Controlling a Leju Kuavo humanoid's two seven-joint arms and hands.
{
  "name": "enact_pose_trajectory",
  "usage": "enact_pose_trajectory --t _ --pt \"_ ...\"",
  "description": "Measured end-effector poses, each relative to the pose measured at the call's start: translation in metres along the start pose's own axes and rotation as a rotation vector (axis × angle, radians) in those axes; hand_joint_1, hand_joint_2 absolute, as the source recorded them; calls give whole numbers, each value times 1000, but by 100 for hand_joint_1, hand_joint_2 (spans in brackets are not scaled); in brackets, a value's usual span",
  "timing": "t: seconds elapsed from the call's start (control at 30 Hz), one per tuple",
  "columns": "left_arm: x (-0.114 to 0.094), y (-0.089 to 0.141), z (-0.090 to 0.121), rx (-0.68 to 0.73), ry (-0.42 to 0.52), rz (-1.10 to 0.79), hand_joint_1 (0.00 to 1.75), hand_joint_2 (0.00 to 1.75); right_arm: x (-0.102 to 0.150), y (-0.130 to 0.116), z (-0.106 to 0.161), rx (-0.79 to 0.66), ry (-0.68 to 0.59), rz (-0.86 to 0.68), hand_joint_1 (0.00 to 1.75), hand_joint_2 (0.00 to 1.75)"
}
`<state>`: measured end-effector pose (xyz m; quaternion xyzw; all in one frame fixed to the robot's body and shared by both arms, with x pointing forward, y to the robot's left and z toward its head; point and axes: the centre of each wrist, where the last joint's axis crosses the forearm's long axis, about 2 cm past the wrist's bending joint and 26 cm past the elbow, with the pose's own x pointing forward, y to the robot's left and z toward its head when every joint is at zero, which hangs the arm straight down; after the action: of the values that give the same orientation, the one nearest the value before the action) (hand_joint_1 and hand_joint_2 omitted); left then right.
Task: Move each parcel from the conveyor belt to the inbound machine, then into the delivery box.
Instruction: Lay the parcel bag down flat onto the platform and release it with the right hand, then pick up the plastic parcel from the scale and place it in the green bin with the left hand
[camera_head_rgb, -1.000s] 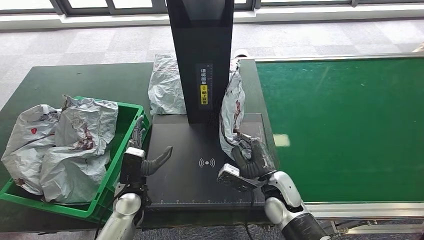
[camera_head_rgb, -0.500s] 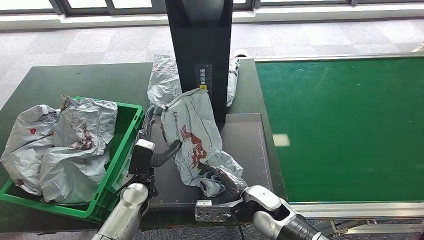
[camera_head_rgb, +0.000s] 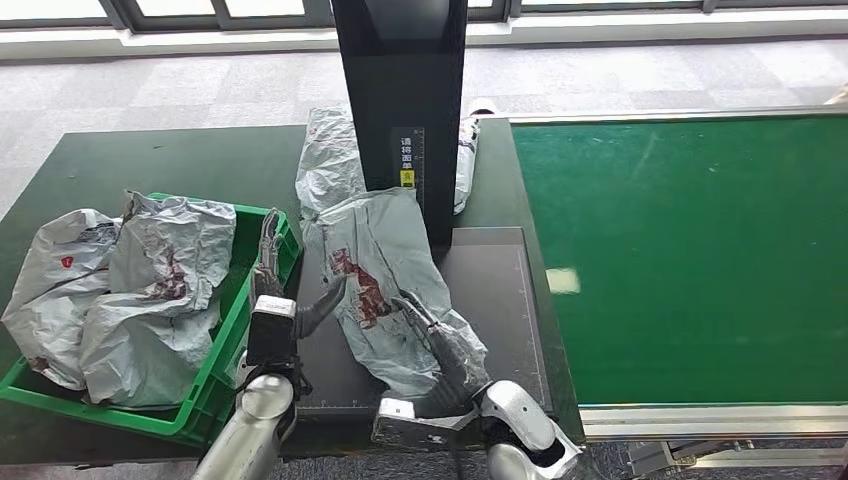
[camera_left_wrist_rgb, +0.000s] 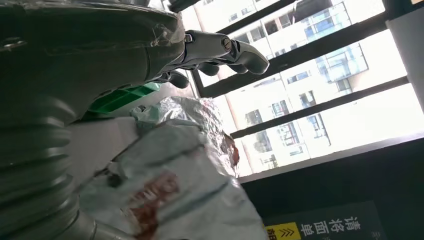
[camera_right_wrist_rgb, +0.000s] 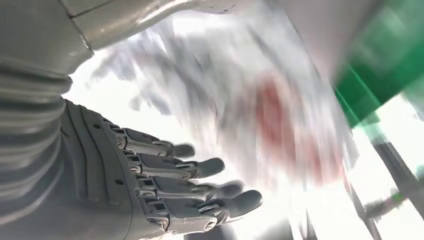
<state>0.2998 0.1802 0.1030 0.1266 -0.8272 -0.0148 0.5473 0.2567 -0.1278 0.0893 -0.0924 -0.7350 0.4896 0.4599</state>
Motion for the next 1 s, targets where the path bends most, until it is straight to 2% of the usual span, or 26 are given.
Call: enact_pose_trajectory --t 0.17,0.33,0.5,0.67,0.77,0.9,0.93,1.0 --pt "0 1 2 29 -24 -86 0 175 1 -13 1 -227 -50 -102 0 175" --pt "-7 -3 7 29 -45 -290 0 175 -7 -24 6 -531 -60 -215 0 175" --pt "-17 -8 14 -33 -2 -321 0 175 -14 -27 14 -635 -23 -287 0 175" --pt "-25 -10 21 -83 54 -311 0 175 -19 -29 17 -668 -9 -307 0 175" --pt "-30 -12 25 -211 127 -276 0 175 -20 -31 15 -674 -7 -324 0 175" --pt "-43 -17 36 -519 247 -322 0 175 -24 -38 7 -664 -13 -343 0 175" --pt "-47 -17 40 -595 272 -354 13 175 -25 -39 6 -658 -15 -345 0 175" --pt "-54 -18 43 -727 306 -415 100 175 -27 -40 4 -644 -19 -349 0 175"
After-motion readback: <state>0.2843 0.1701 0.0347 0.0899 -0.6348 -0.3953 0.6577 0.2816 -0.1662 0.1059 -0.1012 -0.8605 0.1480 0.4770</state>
